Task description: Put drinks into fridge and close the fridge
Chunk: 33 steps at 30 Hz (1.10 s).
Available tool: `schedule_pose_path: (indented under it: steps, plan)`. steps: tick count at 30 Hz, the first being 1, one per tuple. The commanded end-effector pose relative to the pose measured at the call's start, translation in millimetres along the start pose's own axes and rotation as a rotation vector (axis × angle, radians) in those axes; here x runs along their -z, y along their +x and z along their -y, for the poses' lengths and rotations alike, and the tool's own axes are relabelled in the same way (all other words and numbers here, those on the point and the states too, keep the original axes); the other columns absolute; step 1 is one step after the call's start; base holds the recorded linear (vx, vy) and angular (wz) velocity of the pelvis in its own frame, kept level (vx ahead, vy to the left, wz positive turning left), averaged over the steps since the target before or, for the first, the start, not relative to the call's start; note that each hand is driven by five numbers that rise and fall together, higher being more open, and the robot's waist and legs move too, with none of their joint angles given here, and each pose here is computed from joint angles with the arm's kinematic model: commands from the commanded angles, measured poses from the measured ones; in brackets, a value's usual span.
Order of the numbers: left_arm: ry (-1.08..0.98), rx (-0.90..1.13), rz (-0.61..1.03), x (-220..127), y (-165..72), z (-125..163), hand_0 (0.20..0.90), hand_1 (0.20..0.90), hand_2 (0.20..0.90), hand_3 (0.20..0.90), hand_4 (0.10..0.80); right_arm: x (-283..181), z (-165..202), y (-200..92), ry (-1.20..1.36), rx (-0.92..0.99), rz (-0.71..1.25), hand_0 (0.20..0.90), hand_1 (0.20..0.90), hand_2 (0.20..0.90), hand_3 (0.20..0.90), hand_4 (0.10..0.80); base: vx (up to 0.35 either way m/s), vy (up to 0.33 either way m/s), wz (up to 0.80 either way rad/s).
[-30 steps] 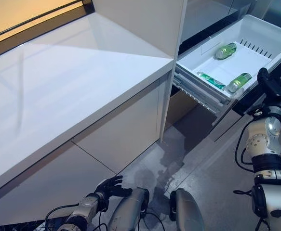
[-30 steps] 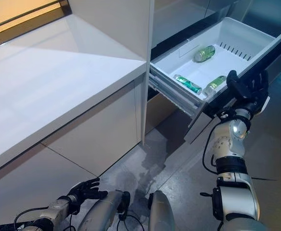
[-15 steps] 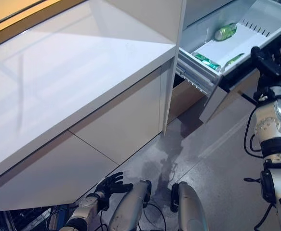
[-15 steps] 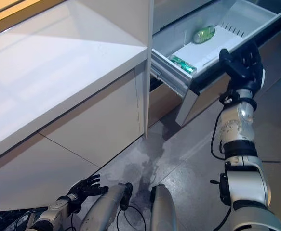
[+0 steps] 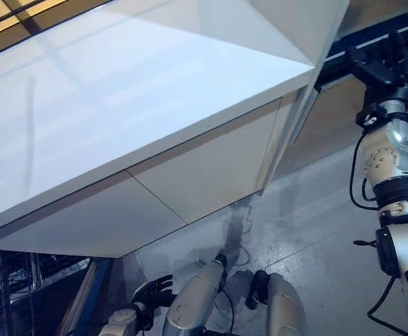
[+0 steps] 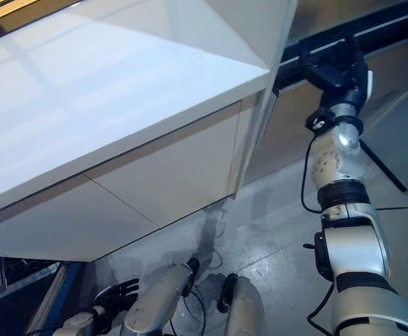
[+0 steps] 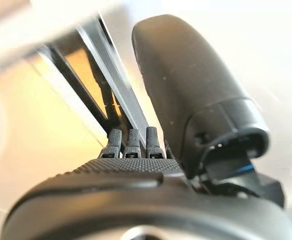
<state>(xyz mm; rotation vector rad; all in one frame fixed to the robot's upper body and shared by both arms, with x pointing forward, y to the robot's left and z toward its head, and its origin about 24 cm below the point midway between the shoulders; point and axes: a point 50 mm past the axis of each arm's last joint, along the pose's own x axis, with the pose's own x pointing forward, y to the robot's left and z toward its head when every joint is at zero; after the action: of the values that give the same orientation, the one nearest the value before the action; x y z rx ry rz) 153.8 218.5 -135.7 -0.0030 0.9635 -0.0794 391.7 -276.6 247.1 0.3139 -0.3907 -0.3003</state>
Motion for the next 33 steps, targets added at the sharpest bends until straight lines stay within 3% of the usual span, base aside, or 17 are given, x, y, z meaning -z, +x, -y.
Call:
schedule_pose_path:
  steps: [1, 12, 17, 20, 24, 33]
  plan:
    - [0.076, -0.02, 0.037, 1, -9, -16, 0.9, 0.9, 0.9, 0.9, 0.8, -32, -45, 7, -0.006, -0.173, 0.13, 0.9, 0.9, 0.9, 0.9, 0.8, 0.062, -0.015, 0.08]
    - [0.11, -0.038, 0.005, 4, -11, -23, 0.9, 0.9, 0.9, 0.9, 0.8, -44, -35, 4, -0.036, -0.07, 0.261, 0.9, 0.9, 0.9, 0.9, 0.8, 0.02, -0.022, -0.01]
    - [0.103, -0.058, -0.035, 13, -13, -29, 0.9, 0.9, 0.9, 0.9, 0.8, -64, -37, -19, -0.215, -0.056, 0.506, 0.9, 0.9, 0.9, 0.9, 0.8, 0.022, -0.042, -0.16]
    - [0.079, -0.077, -0.061, 21, -16, -32, 0.9, 0.9, 0.9, 0.9, 0.8, -72, -30, -35, -0.255, -0.068, 0.553, 0.9, 0.9, 0.9, 0.9, 0.8, 0.071, -0.061, -0.31]
    - [0.048, -0.101, -0.076, 29, -18, -34, 0.9, 0.9, 0.9, 0.9, 0.8, -56, 2, -53, -0.281, -0.05, 0.47, 0.9, 0.9, 0.9, 0.9, 0.8, 0.016, -0.073, -0.37]
    - [-0.047, -0.111, -0.067, 34, -17, -27, 0.9, 0.9, 0.9, 0.9, 0.8, 24, 74, -103, -0.28, 0.008, 0.124, 0.9, 0.9, 0.9, 0.9, 0.8, -0.051, -0.07, -0.3]
